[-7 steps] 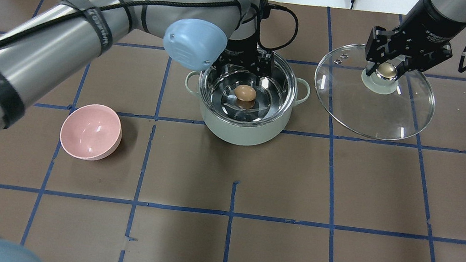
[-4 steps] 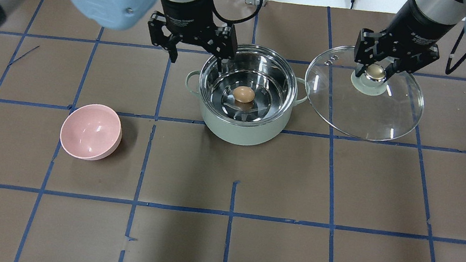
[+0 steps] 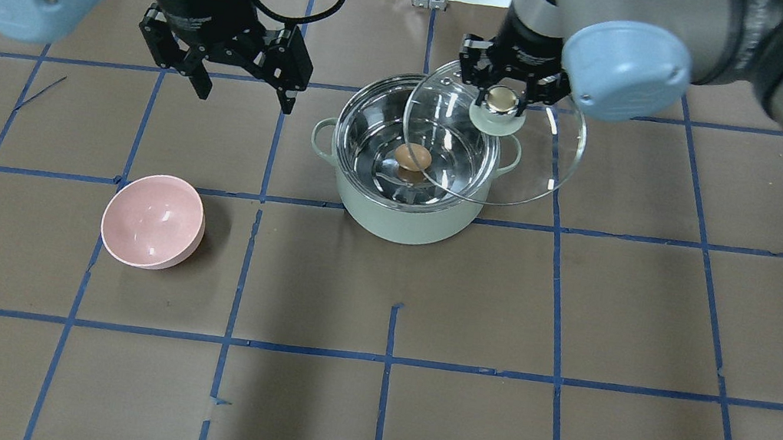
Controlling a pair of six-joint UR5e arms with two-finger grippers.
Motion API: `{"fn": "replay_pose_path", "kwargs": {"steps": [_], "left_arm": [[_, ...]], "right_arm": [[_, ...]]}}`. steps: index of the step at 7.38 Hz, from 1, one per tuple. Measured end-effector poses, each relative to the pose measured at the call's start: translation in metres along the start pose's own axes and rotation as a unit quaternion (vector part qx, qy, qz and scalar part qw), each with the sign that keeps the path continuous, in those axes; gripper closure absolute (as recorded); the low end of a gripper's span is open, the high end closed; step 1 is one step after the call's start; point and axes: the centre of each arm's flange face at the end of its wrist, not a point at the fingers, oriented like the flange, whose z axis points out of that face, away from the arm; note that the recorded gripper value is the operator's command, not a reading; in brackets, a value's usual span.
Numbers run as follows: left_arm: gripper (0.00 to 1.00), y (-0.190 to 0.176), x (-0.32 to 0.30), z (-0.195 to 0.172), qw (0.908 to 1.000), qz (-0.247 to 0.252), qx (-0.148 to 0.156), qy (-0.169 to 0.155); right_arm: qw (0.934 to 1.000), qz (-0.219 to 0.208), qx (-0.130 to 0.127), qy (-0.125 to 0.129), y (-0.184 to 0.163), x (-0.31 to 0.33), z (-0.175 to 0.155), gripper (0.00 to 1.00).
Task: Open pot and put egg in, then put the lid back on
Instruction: 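Raise the left gripper away while the right gripper carries the lid over the pot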
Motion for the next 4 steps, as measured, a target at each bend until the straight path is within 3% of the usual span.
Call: {"fn": "replay_pose_path", "kwargs": {"steps": [4], "left_arm": [[0.0, 0.021, -0.018, -0.002, 0.9999, -0.01, 0.003, -0.001]], "right_arm": [[0.9982, 0.056, 0.015, -0.015, 0.004, -0.062, 0.033, 0.58]]}}
